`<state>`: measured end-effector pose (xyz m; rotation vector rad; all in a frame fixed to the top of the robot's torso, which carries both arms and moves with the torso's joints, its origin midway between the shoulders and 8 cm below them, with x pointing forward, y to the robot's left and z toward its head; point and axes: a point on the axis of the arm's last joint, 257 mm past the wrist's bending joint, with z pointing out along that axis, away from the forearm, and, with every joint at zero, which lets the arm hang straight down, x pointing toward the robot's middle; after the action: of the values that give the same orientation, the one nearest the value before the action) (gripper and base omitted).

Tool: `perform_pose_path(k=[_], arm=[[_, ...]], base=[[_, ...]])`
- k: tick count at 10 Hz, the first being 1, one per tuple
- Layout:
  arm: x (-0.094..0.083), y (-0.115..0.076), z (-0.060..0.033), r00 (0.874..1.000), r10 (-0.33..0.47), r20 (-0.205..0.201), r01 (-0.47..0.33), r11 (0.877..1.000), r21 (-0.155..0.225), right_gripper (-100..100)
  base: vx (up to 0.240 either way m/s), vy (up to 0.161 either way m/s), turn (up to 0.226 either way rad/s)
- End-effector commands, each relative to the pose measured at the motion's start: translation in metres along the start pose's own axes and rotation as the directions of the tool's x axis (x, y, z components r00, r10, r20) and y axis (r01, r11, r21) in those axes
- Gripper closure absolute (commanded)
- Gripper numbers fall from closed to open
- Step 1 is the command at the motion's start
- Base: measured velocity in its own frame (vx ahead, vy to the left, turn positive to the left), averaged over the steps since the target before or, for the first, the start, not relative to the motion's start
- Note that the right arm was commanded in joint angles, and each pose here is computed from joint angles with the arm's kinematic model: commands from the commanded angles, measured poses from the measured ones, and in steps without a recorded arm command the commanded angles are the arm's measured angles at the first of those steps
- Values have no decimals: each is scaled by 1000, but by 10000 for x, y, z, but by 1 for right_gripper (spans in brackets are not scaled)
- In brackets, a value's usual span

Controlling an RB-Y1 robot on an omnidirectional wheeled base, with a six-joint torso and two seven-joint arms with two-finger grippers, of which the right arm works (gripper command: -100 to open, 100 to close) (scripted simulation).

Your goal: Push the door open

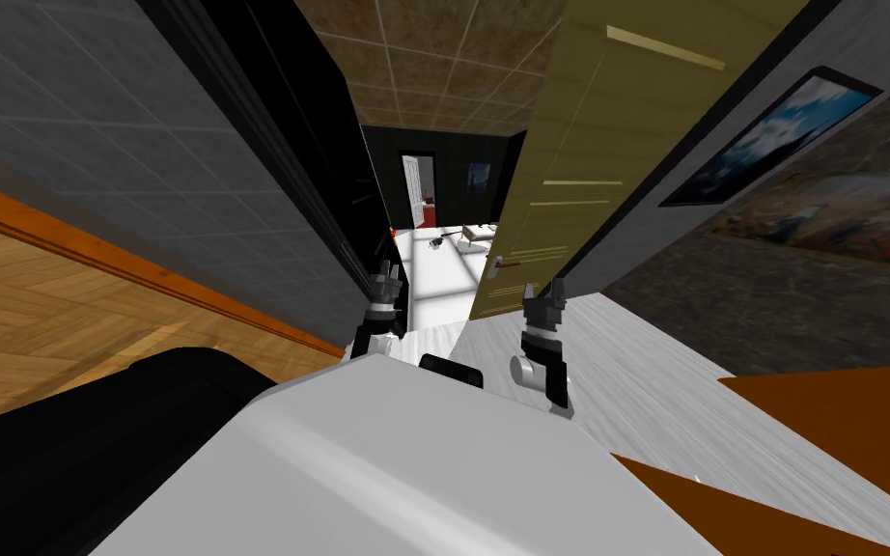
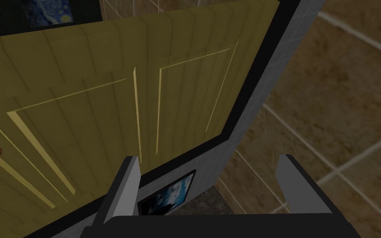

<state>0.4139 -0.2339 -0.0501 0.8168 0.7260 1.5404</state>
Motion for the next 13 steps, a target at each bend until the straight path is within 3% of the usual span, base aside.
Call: perform_pose_path(k=[1,7,13], arm=[[59,-189,16,1000,2,-11,-1,999,43,-100],[189,-761,-30,999,4,-47,4,987,164,-100],[325,-1311,-124,997,5,-83,18,960,281,-100]], base=[[80,-155,113],[89,-111,78],[69,-113,81]])
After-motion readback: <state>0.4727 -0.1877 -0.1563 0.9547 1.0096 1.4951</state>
